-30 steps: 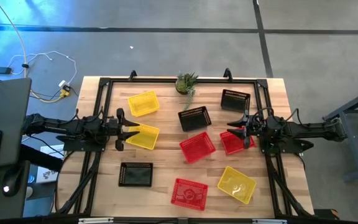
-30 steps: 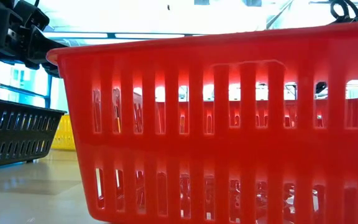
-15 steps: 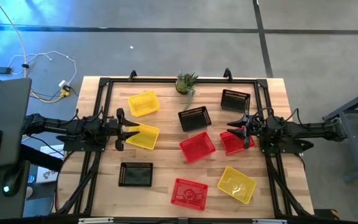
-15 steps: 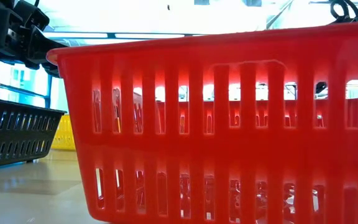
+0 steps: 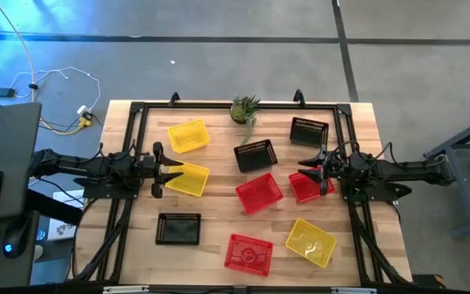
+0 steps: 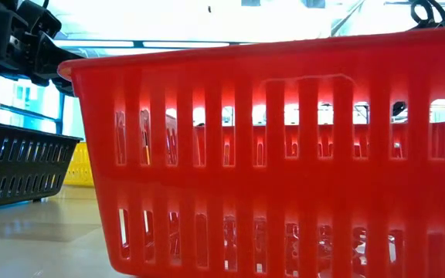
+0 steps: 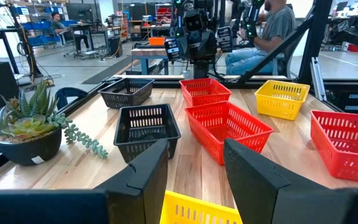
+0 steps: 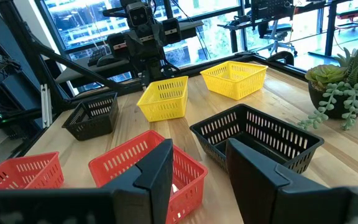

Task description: Stack baskets by color

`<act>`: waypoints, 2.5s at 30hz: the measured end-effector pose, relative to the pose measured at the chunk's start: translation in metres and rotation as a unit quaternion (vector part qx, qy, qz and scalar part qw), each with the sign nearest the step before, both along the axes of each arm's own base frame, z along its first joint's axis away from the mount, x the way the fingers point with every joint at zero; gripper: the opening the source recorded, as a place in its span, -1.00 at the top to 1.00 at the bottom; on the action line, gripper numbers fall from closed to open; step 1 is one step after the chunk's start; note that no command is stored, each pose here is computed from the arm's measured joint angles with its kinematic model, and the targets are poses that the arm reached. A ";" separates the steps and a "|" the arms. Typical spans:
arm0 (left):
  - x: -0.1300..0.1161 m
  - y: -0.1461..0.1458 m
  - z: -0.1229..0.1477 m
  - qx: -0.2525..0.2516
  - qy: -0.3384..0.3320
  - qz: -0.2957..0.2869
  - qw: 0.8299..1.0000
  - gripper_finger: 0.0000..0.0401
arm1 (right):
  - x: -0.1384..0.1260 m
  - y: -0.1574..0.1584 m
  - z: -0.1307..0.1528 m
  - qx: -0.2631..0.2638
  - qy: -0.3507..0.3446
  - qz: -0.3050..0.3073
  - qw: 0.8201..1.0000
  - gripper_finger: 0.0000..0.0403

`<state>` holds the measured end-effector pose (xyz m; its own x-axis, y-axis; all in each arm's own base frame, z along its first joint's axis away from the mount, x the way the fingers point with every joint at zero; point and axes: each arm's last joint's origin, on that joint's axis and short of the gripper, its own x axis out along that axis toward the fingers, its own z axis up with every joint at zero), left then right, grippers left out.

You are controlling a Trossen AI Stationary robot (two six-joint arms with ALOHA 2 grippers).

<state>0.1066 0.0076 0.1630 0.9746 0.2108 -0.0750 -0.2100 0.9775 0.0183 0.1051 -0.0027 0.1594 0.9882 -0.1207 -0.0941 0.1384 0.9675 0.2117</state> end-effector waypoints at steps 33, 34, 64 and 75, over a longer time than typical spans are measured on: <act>0.000 0.000 0.000 0.000 0.000 0.000 1.000 0.28 | 0.000 0.000 0.000 0.000 0.000 0.000 1.000 0.32; 0.000 0.000 0.000 0.000 0.000 0.000 1.000 0.28 | 0.000 0.000 0.000 0.000 0.000 0.000 1.000 0.32; 0.000 0.001 0.010 -0.107 -0.076 0.025 0.991 0.28 | 0.000 0.000 0.000 0.000 0.000 0.000 1.000 0.32; -0.005 0.003 0.056 0.016 -0.140 0.060 0.988 0.28 | 0.000 0.000 0.000 0.000 0.000 0.000 1.000 0.32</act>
<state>0.1016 0.0108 0.2191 0.9242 0.3237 0.2028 -0.3252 0.9453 -0.0266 0.1051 -0.0027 0.1594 0.9882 -0.1211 -0.0941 0.1387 0.9674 0.2117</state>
